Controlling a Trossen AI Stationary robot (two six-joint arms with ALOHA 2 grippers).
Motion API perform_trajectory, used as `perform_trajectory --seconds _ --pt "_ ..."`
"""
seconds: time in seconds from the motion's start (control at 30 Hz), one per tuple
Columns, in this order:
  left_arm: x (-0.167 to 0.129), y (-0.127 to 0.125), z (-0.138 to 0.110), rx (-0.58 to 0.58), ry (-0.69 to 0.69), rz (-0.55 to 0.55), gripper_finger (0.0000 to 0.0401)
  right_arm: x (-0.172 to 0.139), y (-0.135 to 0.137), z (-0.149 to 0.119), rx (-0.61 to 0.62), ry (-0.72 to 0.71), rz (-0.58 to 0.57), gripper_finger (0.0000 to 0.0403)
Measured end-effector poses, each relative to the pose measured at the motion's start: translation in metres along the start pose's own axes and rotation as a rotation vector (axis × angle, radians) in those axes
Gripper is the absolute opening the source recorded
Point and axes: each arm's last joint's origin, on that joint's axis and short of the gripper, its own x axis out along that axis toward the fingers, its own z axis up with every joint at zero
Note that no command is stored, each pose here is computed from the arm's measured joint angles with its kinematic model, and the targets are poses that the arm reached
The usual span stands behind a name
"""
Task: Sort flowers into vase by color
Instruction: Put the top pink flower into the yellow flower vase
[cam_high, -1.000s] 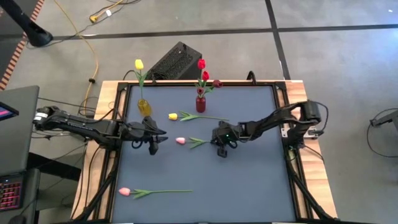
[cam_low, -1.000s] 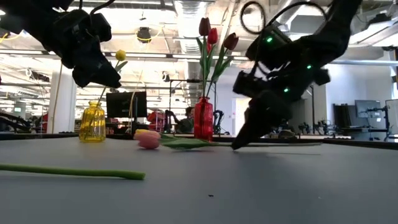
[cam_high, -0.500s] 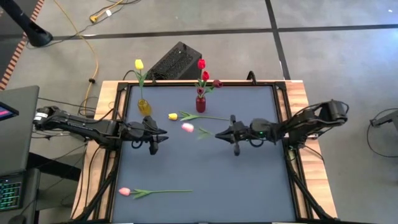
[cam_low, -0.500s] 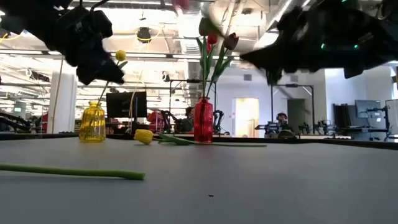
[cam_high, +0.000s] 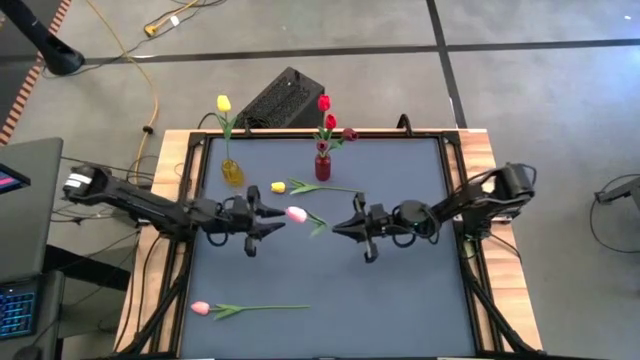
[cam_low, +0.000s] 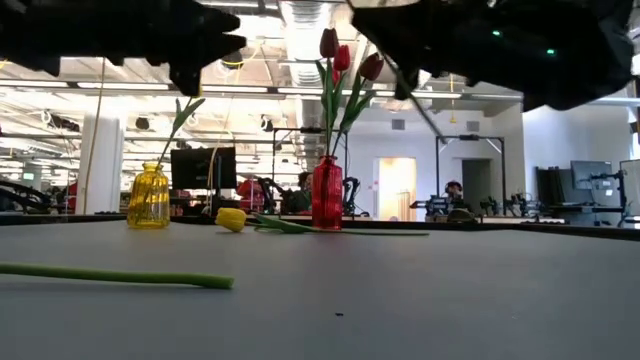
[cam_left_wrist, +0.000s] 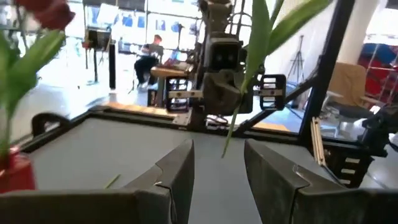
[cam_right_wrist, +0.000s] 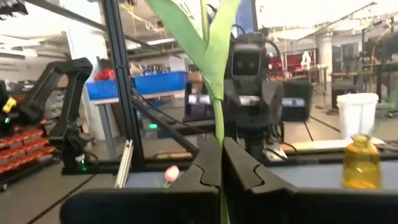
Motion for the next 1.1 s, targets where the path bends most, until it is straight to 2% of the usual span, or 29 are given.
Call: perform_trajectory --seconds 0.27,0.43,0.63,1.1 --pt "0.030 -0.010 -0.022 0.023 -0.058 -0.040 0.0128 0.034 -0.003 -0.012 0.025 -0.074 0.006 0.0024" --pt "0.048 -0.015 -0.022 0.058 -0.114 -0.070 0.0128 0.048 -0.003 -0.014 0.025 -0.086 0.010 0.0024" --pt "0.059 -0.021 -0.014 0.098 -0.147 -0.133 0.0128 0.050 -0.006 -0.017 0.023 -0.054 -0.002 0.0030" --pt "0.059 -0.018 -0.011 0.104 -0.145 -0.045 0.0128 0.050 -0.009 -0.018 0.018 -0.039 -0.011 0.0029"
